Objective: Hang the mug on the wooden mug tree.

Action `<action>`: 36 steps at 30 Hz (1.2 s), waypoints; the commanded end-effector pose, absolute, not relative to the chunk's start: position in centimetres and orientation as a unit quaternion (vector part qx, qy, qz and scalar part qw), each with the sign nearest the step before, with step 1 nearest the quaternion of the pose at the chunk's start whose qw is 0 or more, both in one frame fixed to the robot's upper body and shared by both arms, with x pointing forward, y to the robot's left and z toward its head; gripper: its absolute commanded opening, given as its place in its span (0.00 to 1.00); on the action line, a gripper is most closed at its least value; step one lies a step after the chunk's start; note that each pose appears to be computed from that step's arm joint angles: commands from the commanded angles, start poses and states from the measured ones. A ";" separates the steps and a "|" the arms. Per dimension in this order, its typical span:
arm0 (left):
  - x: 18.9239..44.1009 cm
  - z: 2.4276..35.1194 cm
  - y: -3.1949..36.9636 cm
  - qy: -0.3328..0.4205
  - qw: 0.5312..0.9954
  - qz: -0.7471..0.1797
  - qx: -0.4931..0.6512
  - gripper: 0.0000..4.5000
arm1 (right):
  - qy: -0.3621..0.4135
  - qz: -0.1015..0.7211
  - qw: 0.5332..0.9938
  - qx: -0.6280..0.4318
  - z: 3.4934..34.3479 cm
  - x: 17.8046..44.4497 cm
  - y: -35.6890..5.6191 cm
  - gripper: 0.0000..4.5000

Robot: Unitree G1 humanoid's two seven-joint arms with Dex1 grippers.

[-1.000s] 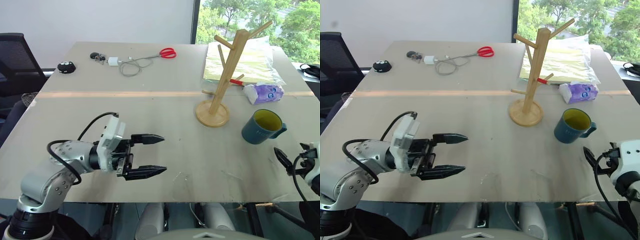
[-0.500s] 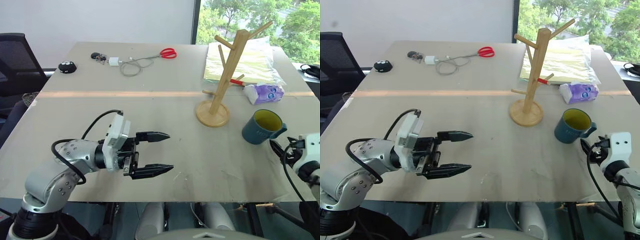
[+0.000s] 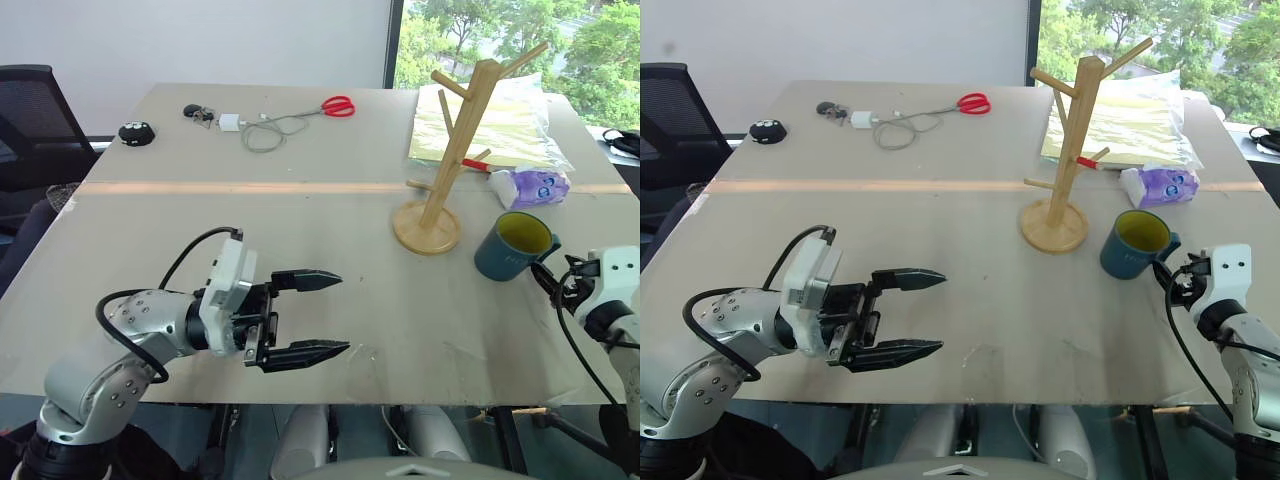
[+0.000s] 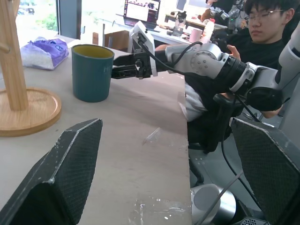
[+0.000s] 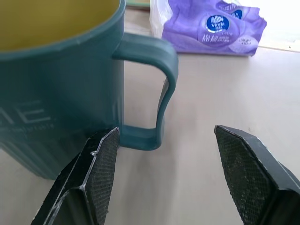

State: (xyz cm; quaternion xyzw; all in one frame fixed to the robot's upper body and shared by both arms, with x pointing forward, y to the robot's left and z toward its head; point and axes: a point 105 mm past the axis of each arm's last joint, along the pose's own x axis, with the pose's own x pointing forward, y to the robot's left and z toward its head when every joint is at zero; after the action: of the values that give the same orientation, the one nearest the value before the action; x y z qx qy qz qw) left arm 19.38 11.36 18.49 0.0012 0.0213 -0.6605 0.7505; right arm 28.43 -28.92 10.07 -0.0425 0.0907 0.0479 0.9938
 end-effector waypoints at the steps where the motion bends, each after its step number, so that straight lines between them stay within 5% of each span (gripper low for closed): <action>1: 18.9 19.5 11.3 -0.002 0.747 -0.664 0.015 1.00 | 0.064 0.052 0.996 -0.045 12.0 28.5 -28.8 0.73; 17: 18.9 19.1 12.0 0.002 0.760 -0.650 0.021 1.00 | 0.051 0.068 0.996 -0.033 12.4 30.3 -28.5 0.73; 20: 18.9 19.0 12.2 0.002 0.761 -0.648 0.023 1.00 | 0.051 0.073 0.995 -0.035 12.3 30.5 -28.2 0.44; 33: 18.6 18.6 13.0 0.002 0.771 -0.636 0.032 1.00 | 0.049 0.087 0.995 -0.028 11.5 32.3 -27.2 0.44; 36: 18.5 18.7 13.0 0.001 0.774 -0.632 0.032 1.00 | 0.051 0.089 0.994 -0.027 11.1 32.6 -27.2 0.25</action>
State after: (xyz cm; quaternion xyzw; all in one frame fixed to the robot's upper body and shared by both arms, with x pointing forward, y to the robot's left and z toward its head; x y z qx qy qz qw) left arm 18.91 13.08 17.71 0.0119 0.0219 -0.6303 0.7759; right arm 32.33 -27.15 9.93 -0.0174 0.0759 0.0870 0.9932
